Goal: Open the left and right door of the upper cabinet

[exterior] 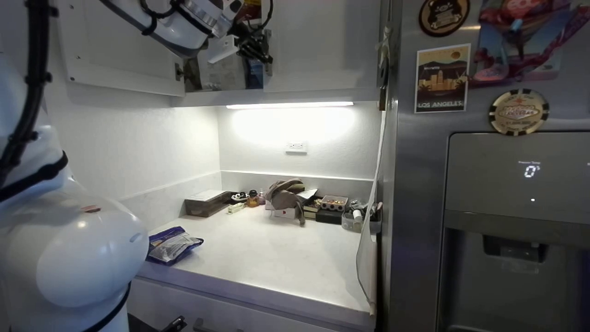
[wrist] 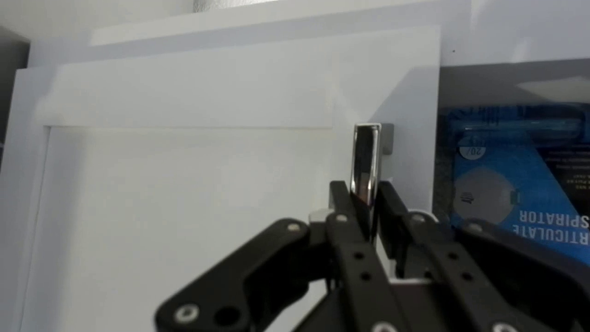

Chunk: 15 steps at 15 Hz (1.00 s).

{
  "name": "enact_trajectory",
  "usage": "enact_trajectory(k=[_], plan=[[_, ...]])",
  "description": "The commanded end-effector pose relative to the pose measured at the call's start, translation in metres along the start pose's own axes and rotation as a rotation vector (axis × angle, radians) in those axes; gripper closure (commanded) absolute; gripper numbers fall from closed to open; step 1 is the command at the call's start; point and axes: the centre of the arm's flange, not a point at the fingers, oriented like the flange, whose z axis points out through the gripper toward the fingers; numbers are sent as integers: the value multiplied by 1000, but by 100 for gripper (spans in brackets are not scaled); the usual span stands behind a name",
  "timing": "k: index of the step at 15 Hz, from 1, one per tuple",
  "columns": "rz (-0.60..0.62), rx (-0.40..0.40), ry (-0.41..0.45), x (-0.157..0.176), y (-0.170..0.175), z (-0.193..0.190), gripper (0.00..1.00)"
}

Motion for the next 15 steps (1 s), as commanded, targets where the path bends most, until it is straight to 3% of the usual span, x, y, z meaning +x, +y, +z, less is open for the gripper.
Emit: enact_trajectory(k=[1,9,15], plan=[[7,0,-12,6,7,-9,95],[-2,38,-127,-2,32,-53,95],[-8,0,-231,-7,50,-100,95]])
